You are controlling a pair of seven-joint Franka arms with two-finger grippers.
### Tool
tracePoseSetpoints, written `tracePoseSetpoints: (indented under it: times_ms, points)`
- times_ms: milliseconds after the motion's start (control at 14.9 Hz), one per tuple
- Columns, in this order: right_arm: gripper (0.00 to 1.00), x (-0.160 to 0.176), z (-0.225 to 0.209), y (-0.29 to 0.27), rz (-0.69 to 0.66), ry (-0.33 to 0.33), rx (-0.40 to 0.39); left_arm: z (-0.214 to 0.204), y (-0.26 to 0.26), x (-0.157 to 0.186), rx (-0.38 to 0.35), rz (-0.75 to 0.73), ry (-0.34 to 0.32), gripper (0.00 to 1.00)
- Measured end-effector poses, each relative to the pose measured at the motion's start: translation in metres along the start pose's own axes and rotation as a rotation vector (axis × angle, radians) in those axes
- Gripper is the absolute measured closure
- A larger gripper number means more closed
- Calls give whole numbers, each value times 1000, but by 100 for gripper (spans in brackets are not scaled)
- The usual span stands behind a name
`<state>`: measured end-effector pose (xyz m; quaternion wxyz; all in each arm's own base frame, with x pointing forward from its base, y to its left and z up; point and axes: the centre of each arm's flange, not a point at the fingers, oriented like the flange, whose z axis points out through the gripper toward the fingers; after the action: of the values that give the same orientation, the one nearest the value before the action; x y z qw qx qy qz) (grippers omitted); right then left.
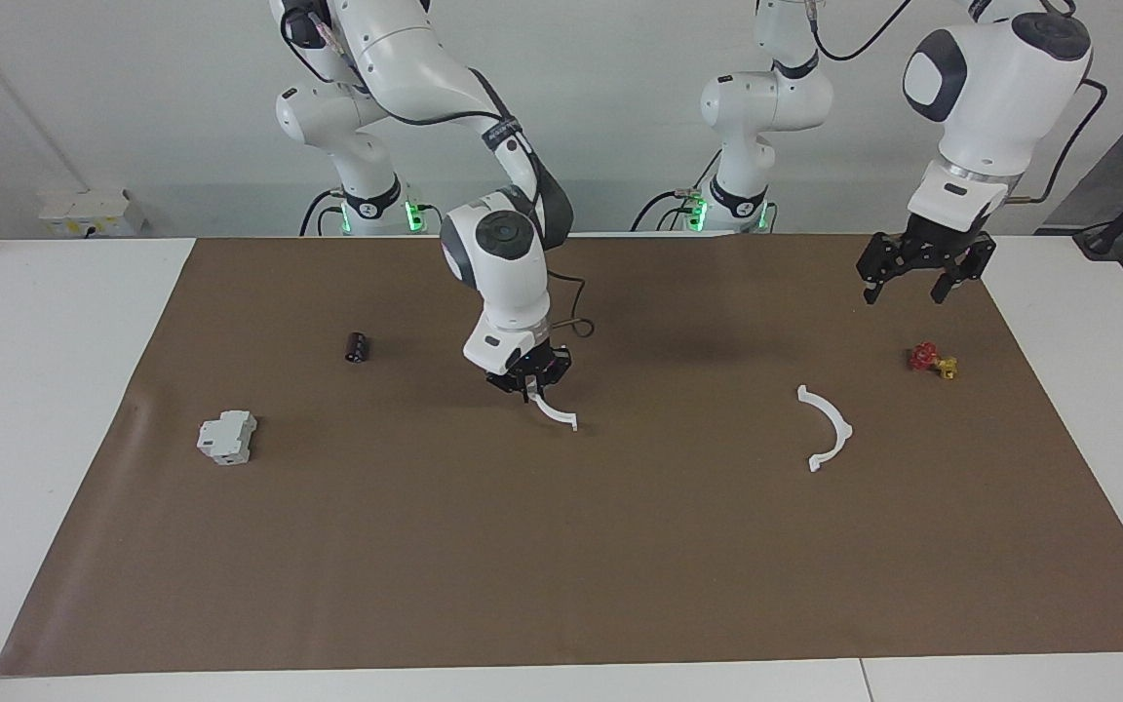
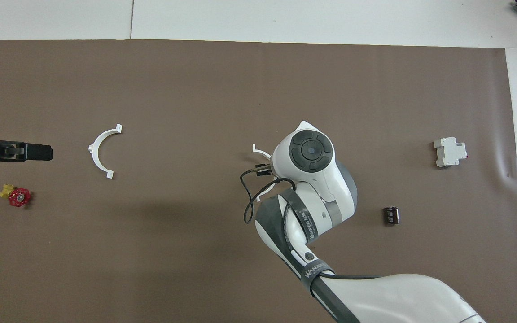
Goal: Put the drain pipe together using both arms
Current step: 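Carry the half-ring toward the center while the left gripper reaches the other half-ring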
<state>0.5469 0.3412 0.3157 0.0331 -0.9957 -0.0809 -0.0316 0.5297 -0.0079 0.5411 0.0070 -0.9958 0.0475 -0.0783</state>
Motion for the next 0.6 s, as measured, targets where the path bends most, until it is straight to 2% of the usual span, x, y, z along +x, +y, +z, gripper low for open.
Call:
tracePoseSetpoints:
  times_ms: [335, 603]
  points:
    - [79, -6, 19, -18, 60, 11, 2, 55, 5, 8, 2, 7, 20, 0]
    - [79, -13, 26, -34, 50, 11, 3, 105, 7, 17, 3, 4, 15, 0]
